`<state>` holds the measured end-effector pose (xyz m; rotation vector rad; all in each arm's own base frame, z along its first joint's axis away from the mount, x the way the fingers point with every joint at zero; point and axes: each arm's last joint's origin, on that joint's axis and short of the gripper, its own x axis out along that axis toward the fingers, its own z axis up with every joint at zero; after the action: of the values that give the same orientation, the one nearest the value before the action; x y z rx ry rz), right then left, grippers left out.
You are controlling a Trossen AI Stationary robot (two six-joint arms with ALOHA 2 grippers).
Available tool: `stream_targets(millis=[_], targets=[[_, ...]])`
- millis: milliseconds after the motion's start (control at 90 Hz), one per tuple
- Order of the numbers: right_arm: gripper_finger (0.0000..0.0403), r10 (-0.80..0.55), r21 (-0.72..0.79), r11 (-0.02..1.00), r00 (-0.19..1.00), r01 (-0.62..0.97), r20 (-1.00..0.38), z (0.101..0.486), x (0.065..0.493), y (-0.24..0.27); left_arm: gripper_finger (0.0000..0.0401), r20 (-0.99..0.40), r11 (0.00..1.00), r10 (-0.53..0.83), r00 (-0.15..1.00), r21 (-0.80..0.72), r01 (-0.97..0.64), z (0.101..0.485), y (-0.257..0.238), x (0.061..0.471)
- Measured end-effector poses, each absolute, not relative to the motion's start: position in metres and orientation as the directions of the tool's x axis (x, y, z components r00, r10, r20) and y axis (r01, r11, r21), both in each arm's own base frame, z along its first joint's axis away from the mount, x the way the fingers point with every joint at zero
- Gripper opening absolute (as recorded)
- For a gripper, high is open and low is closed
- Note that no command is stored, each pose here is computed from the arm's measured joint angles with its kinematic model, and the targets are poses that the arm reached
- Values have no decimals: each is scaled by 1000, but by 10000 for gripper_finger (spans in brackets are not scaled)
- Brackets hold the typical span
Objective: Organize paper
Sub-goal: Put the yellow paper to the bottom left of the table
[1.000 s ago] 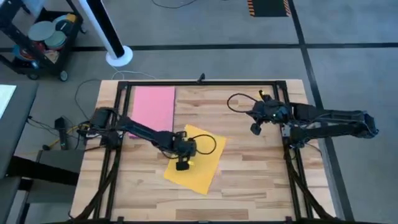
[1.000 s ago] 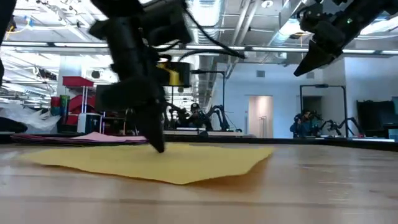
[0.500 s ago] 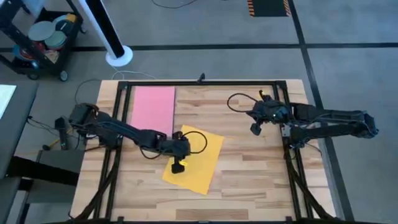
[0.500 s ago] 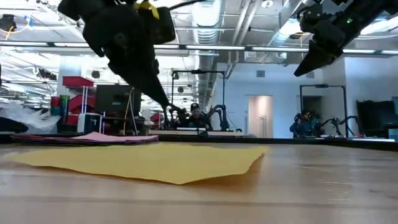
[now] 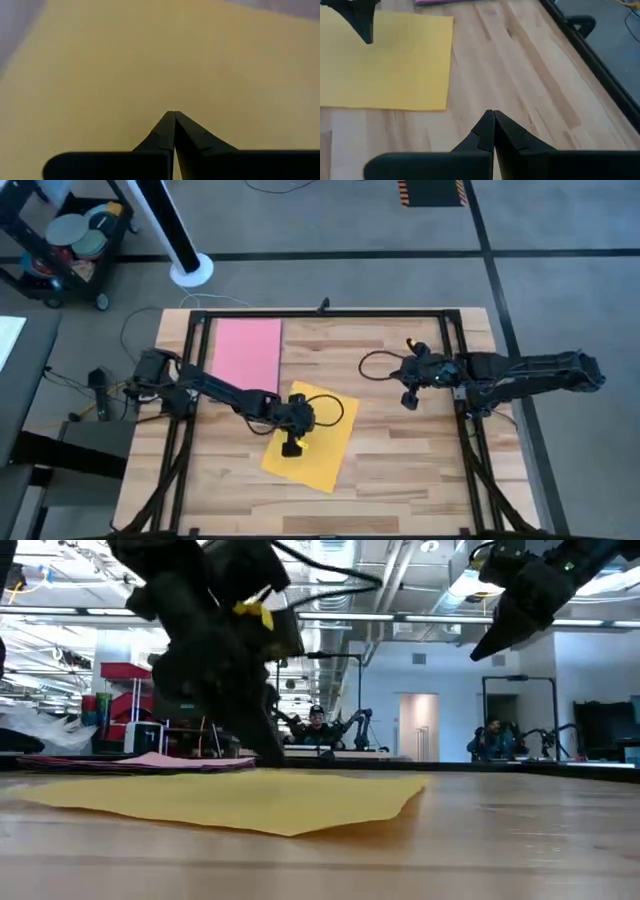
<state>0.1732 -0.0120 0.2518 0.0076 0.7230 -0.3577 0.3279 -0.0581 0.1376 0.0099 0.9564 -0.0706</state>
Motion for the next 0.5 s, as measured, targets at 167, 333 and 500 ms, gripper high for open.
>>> stream_targets(millis=[167, 333, 500], targets=[[0, -322, -113, 936, 684, 333, -654, 250, 175, -12, 0, -825, 997, -80, 559, -57, 59, 131, -65, 327], [0, -324, -102, 933, 685, 344, -652, 250, 175, -12, 0, -831, 994, -104, 547, -104, 32, 127, -73, 321], [0, -324, -103, 933, 686, 344, -652, 251, 175, -12, 0, -826, 990, -121, 550, -143, 2, 122, -85, 311]])
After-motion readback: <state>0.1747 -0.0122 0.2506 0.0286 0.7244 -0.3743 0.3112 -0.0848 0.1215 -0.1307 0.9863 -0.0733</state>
